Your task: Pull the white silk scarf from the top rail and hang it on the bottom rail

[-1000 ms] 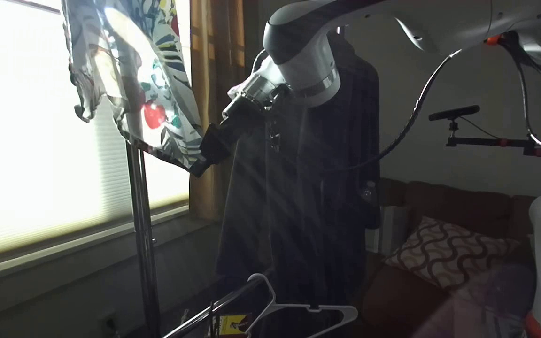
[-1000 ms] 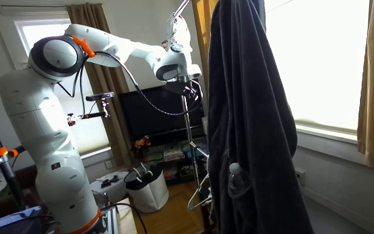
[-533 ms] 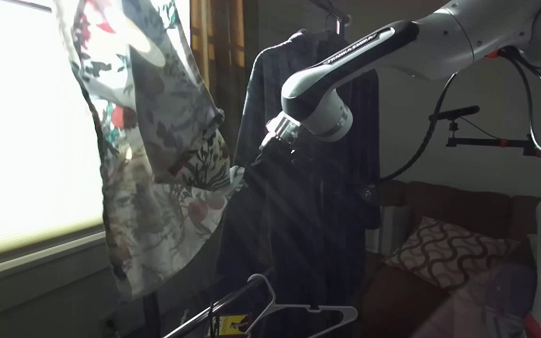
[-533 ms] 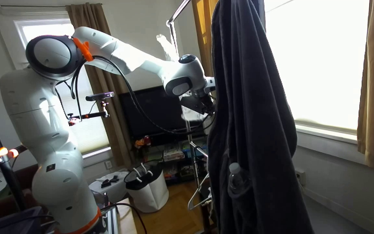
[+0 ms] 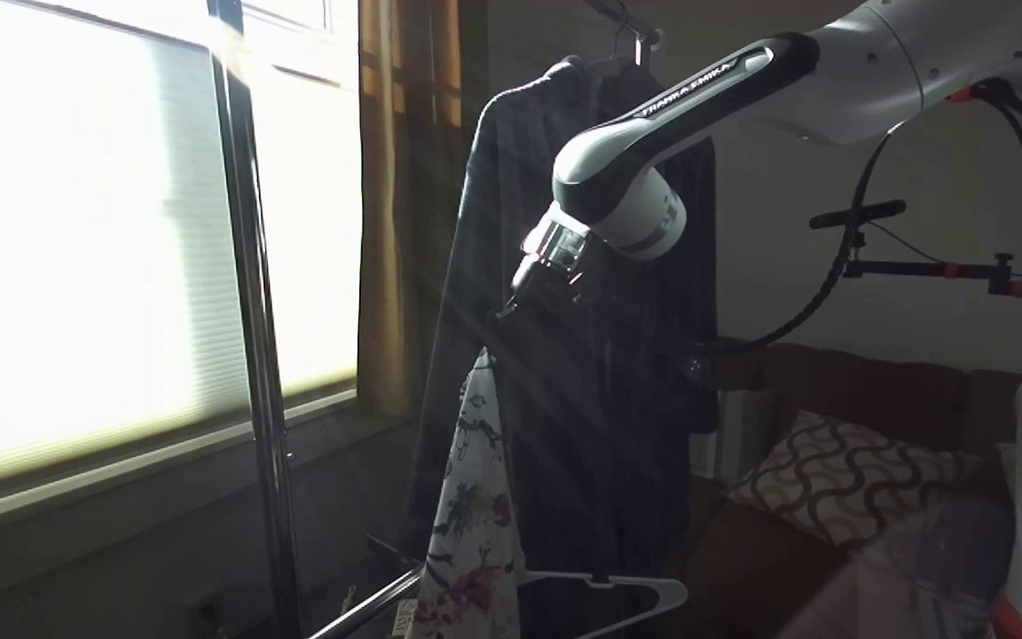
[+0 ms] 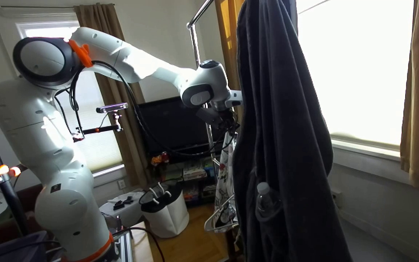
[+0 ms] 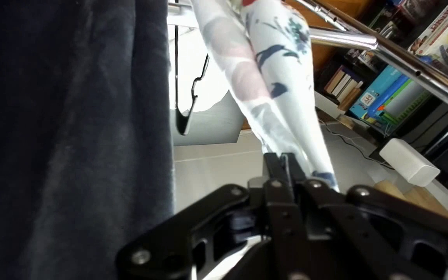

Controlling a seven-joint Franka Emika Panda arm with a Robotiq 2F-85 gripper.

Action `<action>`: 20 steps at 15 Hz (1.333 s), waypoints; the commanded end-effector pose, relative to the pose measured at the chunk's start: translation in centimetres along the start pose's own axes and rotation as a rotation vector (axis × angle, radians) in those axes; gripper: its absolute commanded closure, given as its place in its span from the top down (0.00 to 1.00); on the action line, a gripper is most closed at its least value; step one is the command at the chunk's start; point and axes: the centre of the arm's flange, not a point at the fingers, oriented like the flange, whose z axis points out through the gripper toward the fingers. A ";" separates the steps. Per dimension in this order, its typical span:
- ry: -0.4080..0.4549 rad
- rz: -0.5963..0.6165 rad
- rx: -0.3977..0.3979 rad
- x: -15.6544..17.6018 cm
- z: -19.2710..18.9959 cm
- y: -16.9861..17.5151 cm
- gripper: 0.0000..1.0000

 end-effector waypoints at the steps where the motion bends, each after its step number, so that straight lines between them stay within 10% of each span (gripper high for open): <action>1: 0.061 0.023 0.051 0.1 -0.2 -1.6 0.01; 8: 0.401 0.046 0.257 2.3 -10.4 -12.4 0.01; 13: 0.444 0.038 0.269 3.1 -12.6 -13.1 0.01; 20: 0.789 0.277 0.344 7.9 -19.5 -17.9 0.01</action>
